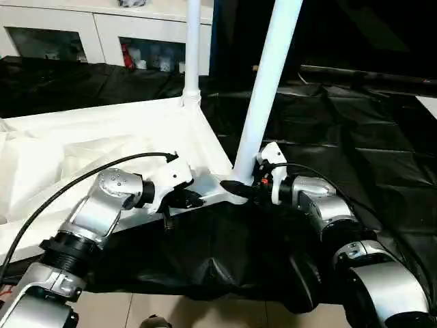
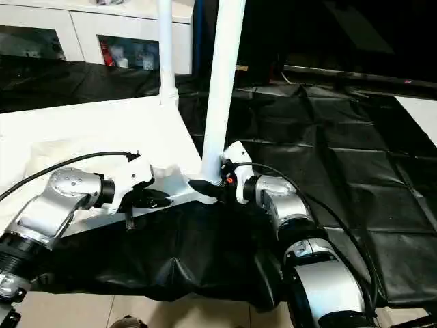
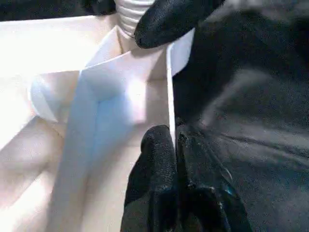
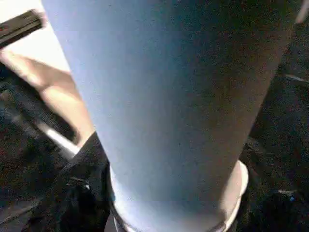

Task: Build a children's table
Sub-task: Rotate leg to tighten

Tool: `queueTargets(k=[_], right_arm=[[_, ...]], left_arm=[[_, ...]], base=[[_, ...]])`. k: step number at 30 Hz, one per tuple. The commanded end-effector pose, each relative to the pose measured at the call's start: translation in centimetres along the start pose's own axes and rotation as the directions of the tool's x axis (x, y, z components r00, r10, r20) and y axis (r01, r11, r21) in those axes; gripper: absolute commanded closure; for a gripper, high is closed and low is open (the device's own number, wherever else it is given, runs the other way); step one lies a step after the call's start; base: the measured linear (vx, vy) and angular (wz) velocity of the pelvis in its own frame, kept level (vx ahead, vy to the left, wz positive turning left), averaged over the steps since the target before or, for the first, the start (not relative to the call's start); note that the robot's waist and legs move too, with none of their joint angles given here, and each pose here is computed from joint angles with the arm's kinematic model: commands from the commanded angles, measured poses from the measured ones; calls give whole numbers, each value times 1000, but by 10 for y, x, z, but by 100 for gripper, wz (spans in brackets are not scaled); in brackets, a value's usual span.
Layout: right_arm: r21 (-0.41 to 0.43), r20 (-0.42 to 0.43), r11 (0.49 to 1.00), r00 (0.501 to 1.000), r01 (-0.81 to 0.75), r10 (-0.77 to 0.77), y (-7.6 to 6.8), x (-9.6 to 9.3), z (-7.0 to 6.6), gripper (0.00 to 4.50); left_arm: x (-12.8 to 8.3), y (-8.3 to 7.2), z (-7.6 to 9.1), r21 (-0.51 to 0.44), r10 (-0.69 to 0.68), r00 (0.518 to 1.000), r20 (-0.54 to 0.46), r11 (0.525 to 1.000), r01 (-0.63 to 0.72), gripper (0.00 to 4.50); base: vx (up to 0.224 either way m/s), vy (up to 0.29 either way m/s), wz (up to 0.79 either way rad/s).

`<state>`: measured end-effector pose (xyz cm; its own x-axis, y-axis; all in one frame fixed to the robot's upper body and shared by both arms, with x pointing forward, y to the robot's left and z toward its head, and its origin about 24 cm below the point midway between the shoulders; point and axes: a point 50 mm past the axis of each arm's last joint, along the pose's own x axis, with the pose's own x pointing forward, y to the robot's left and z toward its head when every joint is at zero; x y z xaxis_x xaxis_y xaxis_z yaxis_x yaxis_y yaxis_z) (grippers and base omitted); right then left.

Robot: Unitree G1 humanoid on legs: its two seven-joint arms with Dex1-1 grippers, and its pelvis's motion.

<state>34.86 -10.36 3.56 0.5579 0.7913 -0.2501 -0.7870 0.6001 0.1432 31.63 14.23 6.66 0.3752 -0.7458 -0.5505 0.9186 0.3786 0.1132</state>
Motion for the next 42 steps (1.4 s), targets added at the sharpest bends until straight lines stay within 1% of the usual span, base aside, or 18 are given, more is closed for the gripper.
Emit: queueTargets(k=[1, 2, 3, 4, 8, 9, 10, 14, 15, 19, 21, 25, 26, 29, 33, 38, 40, 42], right_arm=[[52, -48, 988, 989, 144, -141, -2, 6, -8, 170], [56, -49, 986, 987, 154, -152, -2, 6, -8, 170], [115, -65, 953, 960, 279, -273, -4, 12, -12, 170], [155, -74, 928, 940, 340, -332, -3, 15, -13, 171], [254, -97, 853, 889, 457, -447, 5, 29, -15, 171], [257, -100, 850, 887, 461, -451, 7, 31, -15, 171], [259, -107, 845, 884, 467, -456, 14, 39, -14, 171], [254, -64, 875, 910, 413, -411, 27, 50, -9, 171], [276, -52, 877, 917, 393, -395, 28, 50, -8, 115], [292, -36, 878, 922, 379, -386, 26, 50, -4, 82], [240, -16, 899, 927, 366, -374, 22, 48, 1, 54], [158, 19, 933, 944, 323, -330, 15, 40, 6, 54], [100, 30, 955, 958, 280, -285, 11, 34, 7, 54], [48, 31, 970, 970, 239, -241, 8, 28, 6, 54], [-73, 15, 994, 997, 79, -78, 2, 6, 2, 54], [-129, -9, 984, 993, -122, 122, -1, -18, 1, 54], [-134, -17, 978, 987, -158, 157, 0, -21, 1, 54], [-140, -47, 951, 961, -276, 272, 3, -32, 0, 54]], left_arm=[[14, 0, 29, 36, 22, 995, 92, 999, -25, 450], [15, 1, 30, 33, 27, 995, 92, 999, -30, 450], [24, 4, 32, -9, 100, 991, 87, 995, -100, 450], [29, 6, 34, -33, 134, 988, 79, 991, -132, 450], [48, 7, 40, -95, 229, 972, 52, 970, -224, 450], [51, 6, 41, -97, 234, 971, 49, 969, -228, 450], [58, 4, 44, -98, 243, 969, 43, 966, -238, 450], [66, -4, 49, -48, 210, 976, 54, 977, -208, 450], [65, -4, 49, -35, 200, 978, 61, 980, -198, 450], [63, -3, 49, -13, 187, 979, 79, 982, -187, 450], [59, -6, 51, 8, 136, 982, 134, 990, -138, 450], [51, -9, 46, 36, 70, 985, 157, 996, -77, 450], [47, -11, 42, 40, 35, 986, 162, 998, -42, 450], [43, -13, 39, 48, -6, 985, 170, 999, -2, 450], [31, -16, 31, 77, -82, 982, 169, 995, 70, 450], [18, -17, 22, 98, -156, 975, 159, 985, 142, 450], [16, -18, 21, 102, -172, 972, 158, 982, 157, 450], [7, -16, 16, 112, -208, 968, 141, 975, 193, 450]], base=[[0, 0, 0], [0, 0, 0], [0, 0, 0], [0, 0, 0], [0, 0, 0], [0, 0, 0], [0, 0, 0], [0, 0, 0], [0, 0, 0], [0, 0, 0], [0, 0, 0], [0, 0, 0], [0, 0, 0], [0, 0, 0], [0, 0, 0], [0, 0, 0], [0, 0, 0], [0, 0, 0]])
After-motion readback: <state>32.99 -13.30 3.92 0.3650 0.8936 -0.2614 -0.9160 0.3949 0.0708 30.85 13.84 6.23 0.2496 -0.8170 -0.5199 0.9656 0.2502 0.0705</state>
